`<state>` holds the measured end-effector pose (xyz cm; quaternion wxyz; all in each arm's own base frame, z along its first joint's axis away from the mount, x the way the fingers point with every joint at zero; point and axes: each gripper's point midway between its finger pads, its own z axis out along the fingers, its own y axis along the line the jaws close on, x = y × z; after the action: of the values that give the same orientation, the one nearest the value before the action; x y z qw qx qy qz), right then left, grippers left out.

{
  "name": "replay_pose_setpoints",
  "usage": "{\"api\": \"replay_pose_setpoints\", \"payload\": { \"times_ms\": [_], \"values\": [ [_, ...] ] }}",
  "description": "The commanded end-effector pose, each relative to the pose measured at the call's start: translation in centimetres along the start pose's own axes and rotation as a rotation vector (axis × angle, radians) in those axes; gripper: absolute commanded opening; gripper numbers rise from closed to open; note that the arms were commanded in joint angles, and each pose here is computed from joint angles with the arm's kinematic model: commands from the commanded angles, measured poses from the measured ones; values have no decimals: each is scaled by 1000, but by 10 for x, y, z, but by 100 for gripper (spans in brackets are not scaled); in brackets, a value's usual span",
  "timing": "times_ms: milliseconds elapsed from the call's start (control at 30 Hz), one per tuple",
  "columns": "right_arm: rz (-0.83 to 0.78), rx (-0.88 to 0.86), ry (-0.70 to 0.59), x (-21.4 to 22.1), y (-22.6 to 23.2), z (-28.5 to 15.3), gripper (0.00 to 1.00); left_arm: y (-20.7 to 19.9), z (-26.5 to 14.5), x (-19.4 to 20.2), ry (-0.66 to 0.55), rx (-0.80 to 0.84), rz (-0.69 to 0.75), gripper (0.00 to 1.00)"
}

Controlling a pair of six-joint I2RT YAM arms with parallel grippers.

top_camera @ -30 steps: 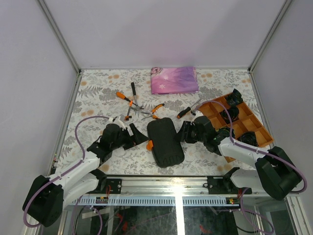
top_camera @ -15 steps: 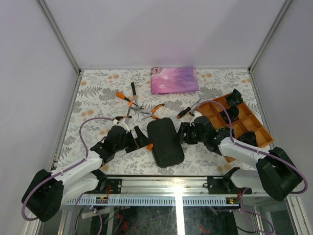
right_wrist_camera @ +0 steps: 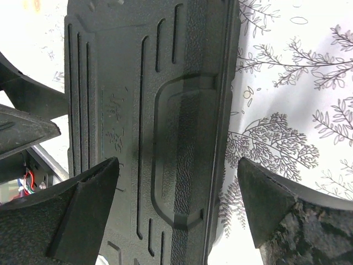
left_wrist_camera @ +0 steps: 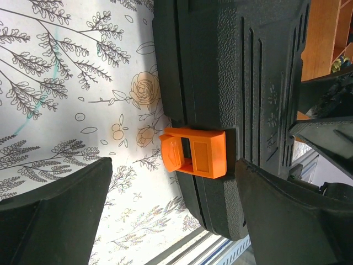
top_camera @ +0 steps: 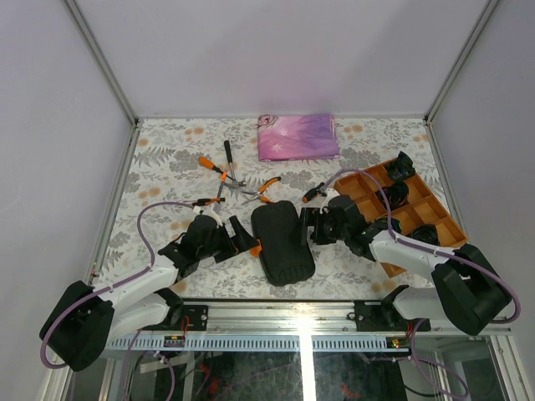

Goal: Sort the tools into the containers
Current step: Open the storage box at the center of the board.

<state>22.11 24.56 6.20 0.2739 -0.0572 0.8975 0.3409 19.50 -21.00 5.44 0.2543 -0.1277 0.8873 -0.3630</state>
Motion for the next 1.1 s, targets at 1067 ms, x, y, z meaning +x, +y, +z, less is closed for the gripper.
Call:
{"api": "replay_pose_setpoints", "payload": {
  "times_ms": [1067],
  "values": [
    [-67,84,69,8,6,23,70,-4,12,8,10,65,-80,75]
  ]
}}
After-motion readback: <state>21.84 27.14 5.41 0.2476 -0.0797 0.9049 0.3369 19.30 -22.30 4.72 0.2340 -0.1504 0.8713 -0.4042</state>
